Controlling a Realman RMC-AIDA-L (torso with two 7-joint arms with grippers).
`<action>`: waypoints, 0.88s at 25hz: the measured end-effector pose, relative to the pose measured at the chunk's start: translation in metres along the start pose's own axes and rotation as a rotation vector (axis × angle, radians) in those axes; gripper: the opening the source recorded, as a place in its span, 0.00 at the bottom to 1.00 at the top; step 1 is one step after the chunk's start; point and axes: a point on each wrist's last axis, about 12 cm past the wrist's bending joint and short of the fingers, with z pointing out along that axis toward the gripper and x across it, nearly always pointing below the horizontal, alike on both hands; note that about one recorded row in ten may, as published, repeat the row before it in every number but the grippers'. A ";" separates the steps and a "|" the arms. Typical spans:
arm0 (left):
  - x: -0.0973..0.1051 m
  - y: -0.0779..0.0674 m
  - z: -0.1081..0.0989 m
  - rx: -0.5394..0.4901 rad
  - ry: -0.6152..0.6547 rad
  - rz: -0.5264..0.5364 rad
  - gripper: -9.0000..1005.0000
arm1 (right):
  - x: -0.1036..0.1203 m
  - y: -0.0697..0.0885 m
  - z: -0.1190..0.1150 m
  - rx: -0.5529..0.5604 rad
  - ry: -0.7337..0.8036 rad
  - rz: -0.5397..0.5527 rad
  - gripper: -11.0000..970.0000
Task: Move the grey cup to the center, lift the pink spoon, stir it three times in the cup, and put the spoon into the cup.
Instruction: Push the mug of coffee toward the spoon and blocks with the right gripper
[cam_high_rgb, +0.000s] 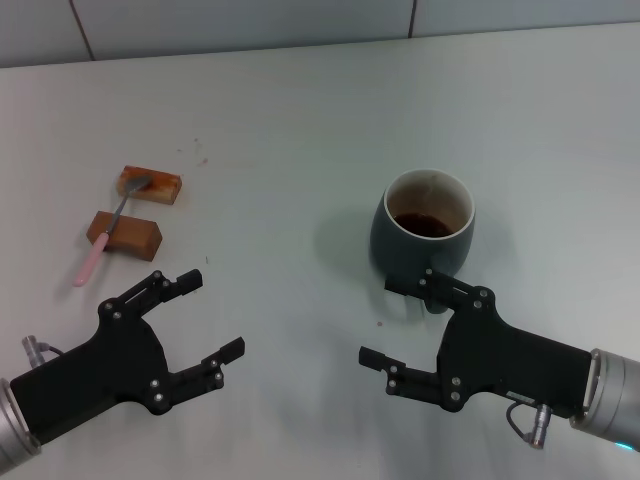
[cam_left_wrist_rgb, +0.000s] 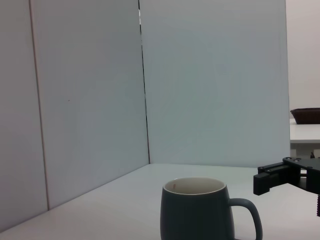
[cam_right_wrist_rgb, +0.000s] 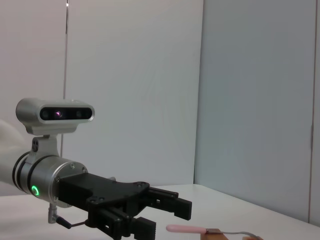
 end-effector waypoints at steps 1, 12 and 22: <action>0.000 0.000 0.000 0.000 0.000 0.000 0.84 | 0.000 0.000 0.000 0.000 0.000 0.000 0.81; 0.000 0.000 0.000 0.001 -0.001 0.000 0.84 | -0.001 0.001 0.000 0.004 -0.010 0.008 0.77; -0.001 -0.001 0.001 0.003 -0.006 -0.002 0.84 | -0.017 -0.021 -0.035 0.372 -0.179 -0.051 0.74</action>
